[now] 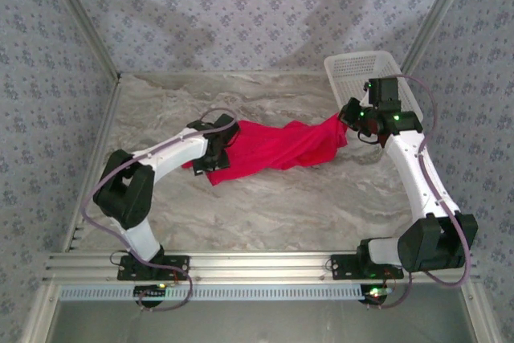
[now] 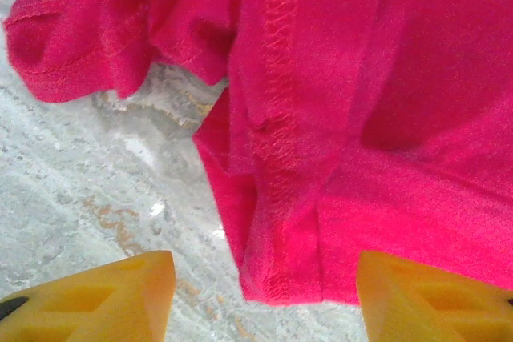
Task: Fold the inside-out t-shirt
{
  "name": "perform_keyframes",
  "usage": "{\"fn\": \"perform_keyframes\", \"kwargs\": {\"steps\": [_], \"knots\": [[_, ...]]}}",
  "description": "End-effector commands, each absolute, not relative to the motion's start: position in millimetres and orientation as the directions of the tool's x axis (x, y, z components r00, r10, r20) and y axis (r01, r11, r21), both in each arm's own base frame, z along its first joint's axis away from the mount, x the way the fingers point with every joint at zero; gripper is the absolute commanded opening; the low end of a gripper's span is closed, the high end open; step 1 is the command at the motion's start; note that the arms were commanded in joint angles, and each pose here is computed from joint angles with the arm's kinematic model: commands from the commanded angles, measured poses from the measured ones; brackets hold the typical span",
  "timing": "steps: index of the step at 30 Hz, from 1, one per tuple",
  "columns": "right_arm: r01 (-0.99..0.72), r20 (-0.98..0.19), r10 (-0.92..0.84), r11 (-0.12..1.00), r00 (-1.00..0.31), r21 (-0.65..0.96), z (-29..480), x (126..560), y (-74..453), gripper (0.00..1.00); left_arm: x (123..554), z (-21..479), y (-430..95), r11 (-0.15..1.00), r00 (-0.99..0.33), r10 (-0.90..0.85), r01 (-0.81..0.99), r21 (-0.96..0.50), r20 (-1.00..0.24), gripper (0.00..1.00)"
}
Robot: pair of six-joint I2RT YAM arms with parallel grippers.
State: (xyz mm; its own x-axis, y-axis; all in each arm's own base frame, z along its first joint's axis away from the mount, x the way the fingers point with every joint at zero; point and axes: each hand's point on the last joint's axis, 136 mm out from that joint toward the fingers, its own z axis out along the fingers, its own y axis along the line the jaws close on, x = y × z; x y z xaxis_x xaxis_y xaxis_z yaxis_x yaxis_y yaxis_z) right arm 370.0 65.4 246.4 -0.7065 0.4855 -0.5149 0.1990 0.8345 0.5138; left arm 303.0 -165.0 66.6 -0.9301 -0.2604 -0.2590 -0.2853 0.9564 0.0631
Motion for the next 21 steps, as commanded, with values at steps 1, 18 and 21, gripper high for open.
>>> {"fn": "perform_keyframes", "kwargs": {"steps": [1,18,21], "knots": [[0.165,-0.535,0.476,0.834,-0.698,0.526,257.1,370.7,69.2,0.0,308.1,59.6,-165.3,0.947,-0.929,-0.272,-0.305,0.101,-0.251,0.61],[0.172,-0.527,0.472,0.837,-0.707,0.52,261.8,365.3,62.9,0.0,317.0,110.1,-128.5,0.934,-0.918,-0.202,-0.285,0.213,-0.341,0.0],[0.172,-0.539,0.473,0.84,-0.697,0.514,272.7,365.9,59.2,0.0,329.3,154.2,-130.5,0.959,-0.891,-0.215,-0.27,0.087,-0.4,0.0]]}}
